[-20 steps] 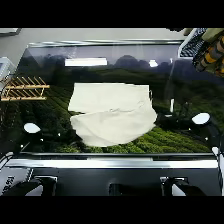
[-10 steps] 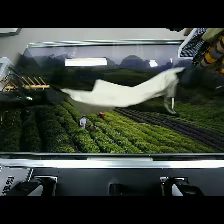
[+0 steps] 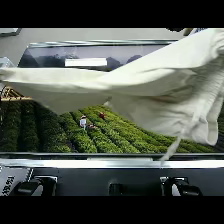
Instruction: Fold the clothes and pants, and hang the long-sleeved shirts on hangers.
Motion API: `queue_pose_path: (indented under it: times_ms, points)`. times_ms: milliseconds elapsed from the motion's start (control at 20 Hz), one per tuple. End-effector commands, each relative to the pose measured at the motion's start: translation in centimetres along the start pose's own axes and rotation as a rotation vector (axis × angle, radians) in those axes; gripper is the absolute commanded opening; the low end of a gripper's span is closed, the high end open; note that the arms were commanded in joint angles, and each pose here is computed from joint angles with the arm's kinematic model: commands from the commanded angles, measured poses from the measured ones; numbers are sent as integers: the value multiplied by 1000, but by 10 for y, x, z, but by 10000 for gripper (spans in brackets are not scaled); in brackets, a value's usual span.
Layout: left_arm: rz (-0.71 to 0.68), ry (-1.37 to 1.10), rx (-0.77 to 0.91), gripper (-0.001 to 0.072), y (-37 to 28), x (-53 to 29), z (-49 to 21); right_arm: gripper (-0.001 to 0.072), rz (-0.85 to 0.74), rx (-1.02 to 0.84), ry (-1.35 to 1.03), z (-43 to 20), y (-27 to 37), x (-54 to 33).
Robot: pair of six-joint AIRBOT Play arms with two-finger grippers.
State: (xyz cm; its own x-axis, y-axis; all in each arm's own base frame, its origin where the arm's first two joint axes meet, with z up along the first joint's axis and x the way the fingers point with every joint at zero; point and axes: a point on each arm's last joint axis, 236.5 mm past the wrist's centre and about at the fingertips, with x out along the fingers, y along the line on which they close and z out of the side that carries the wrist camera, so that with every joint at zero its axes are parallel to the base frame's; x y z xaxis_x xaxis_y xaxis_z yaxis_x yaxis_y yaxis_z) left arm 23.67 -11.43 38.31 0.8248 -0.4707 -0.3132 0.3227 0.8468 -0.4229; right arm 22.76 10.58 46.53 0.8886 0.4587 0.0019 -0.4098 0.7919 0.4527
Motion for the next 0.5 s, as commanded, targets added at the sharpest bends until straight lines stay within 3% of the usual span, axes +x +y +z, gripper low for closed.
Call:
queue_pose_path:
  times_ms: [0,250,450]
  points:
    - [62,-81,-44,10,4,-31,8,34,48,205,-24,6,23,-16]
    - [84,-70,-59,10,19,-2,19,34,-45,334,138,-22,-24,28]
    - [167,131,-58,11,74,91,-1,35,-197,417,431,-91,-111,90]
